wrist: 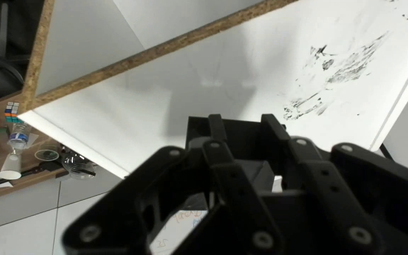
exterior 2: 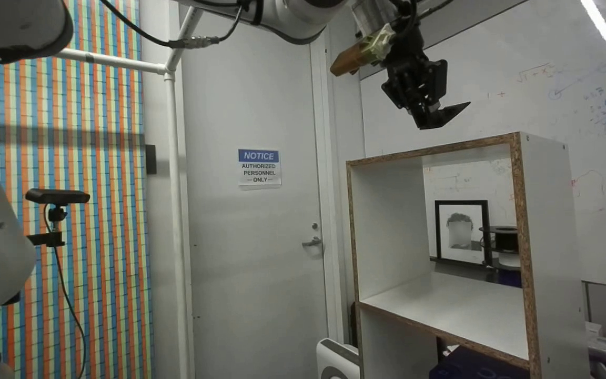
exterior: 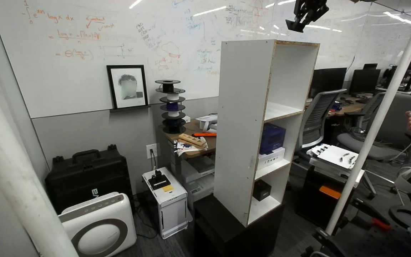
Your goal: Put the black object on the top shelf
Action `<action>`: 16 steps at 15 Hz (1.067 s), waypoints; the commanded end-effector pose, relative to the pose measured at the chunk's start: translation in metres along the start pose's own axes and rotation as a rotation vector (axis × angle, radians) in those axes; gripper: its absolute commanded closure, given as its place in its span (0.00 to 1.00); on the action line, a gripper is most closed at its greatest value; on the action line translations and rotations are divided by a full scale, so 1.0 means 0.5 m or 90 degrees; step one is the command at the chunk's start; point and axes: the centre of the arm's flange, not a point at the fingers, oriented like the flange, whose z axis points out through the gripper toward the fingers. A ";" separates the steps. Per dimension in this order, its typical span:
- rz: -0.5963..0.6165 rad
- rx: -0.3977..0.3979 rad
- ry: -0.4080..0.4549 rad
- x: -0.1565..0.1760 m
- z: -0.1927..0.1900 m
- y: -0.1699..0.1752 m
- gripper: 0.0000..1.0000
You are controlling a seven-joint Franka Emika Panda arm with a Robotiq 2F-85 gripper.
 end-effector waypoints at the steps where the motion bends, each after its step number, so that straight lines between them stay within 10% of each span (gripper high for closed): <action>1: 0.005 0.017 -0.028 0.076 0.026 -0.021 0.37; 6: -0.025 0.020 -0.076 0.047 0.041 -0.058 0.01; 16: -0.152 0.055 -0.350 -0.227 -0.014 -0.141 0.00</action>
